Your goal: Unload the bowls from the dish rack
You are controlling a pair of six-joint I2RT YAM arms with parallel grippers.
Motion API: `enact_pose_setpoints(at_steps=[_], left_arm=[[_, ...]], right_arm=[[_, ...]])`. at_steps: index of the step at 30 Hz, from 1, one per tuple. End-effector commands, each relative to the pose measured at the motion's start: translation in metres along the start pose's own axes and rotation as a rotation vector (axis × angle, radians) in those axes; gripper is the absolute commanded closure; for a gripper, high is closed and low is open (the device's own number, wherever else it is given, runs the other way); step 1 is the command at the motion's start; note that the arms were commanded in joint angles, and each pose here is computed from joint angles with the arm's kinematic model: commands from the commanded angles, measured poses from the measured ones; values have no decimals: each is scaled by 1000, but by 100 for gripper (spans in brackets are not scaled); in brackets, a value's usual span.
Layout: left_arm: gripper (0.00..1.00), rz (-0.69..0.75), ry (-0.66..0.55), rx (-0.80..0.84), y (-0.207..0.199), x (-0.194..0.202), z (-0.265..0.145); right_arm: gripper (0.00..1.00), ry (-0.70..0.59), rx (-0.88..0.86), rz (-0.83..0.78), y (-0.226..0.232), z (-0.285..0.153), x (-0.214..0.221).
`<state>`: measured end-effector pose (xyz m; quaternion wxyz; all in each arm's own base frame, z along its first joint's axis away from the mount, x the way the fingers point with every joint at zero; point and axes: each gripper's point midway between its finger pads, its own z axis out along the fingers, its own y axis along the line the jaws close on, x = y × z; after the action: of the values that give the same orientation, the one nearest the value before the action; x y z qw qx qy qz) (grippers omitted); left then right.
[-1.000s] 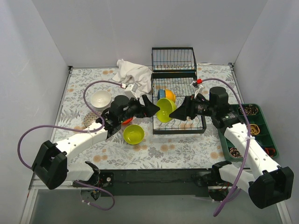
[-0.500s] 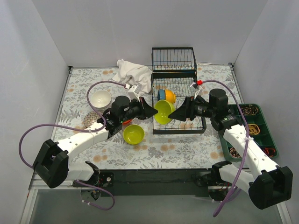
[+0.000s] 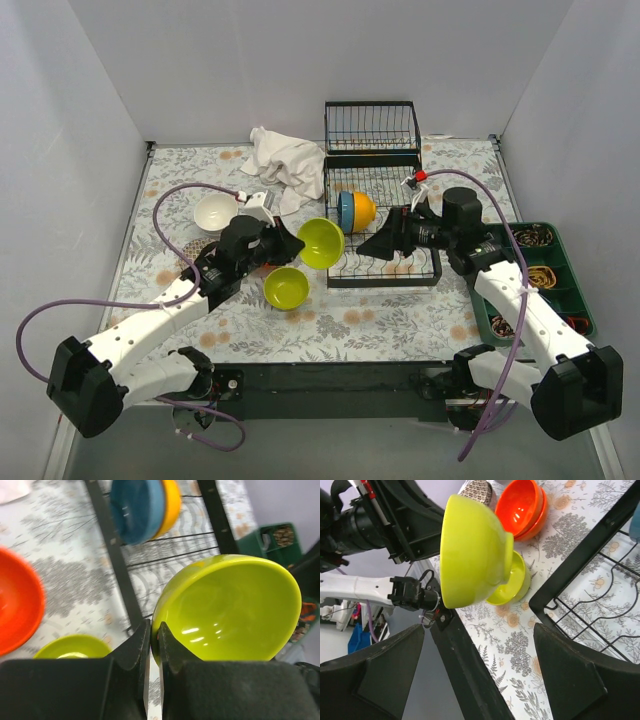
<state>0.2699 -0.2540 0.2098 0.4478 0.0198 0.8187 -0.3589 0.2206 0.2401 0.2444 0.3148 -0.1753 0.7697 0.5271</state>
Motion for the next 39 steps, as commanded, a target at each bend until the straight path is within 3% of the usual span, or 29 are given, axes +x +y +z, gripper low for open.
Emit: enact_pose_setpoints(at_steps=[1, 5, 11, 27, 31, 39], left_arm=[[100, -23, -4, -245, 41, -1, -30], [100, -105, 101, -436, 74, 29, -56], [100, -156, 215, -566, 101, 67, -68], [100, -67, 305, -668, 125, 85, -55], [86, -61, 308, -659, 124, 85, -52], [39, -90, 256, -613, 112, 72, -58]], right_arm=[[2, -21, 70, -86, -8, -1, -16], [1, -19, 159, -104, -25, -2, -20], [1, 13, 292, -73, -56, 0, -18], [1, 14, 387, -85, -84, 5, -23], [1, -16, 420, -102, -95, 9, -32], [1, -97, 498, -112, -124, 27, -61]])
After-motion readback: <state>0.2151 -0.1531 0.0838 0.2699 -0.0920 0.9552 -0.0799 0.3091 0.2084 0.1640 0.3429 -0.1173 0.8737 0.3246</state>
